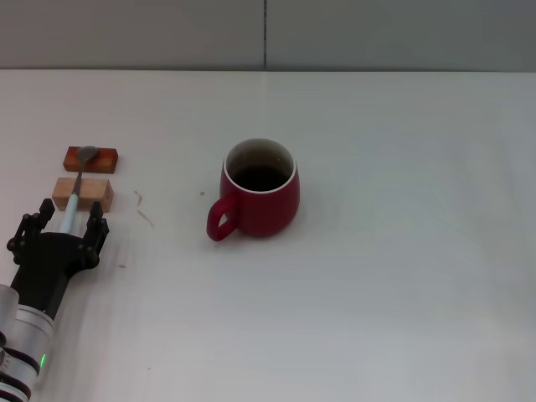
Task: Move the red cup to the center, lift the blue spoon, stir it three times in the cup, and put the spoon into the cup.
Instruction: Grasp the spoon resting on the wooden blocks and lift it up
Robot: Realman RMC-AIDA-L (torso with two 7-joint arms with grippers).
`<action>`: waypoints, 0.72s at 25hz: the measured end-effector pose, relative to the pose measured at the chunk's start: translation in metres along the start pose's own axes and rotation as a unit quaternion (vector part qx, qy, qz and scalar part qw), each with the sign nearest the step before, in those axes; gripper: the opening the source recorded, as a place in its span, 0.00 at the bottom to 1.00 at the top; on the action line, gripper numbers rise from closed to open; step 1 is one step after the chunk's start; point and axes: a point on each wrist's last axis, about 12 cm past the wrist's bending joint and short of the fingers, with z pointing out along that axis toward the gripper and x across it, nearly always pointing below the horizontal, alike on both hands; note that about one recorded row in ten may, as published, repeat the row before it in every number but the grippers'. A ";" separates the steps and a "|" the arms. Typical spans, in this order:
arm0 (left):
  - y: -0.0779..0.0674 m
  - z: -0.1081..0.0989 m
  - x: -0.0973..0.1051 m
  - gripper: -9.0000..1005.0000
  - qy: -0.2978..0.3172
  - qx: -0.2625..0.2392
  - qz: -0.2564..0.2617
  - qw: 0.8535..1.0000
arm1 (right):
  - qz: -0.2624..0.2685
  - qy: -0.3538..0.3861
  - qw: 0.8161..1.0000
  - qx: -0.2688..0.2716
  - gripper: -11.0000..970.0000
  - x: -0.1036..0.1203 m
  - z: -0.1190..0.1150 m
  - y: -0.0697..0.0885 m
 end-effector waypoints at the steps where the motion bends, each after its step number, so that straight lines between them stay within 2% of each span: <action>1: 0.000 0.000 0.000 0.55 0.000 0.000 0.000 1.000 | 0.000 0.000 1.000 0.000 0.69 0.000 0.000 0.000; 15: 0.000 0.004 -0.002 0.52 -0.004 -0.001 0.000 1.000 | 0.000 -0.001 1.000 0.001 0.69 0.000 -0.002 -0.001; 18: 0.000 0.004 -0.002 0.48 -0.004 -0.001 0.000 1.000 | 0.000 -0.002 1.000 0.001 0.69 0.000 -0.003 -0.001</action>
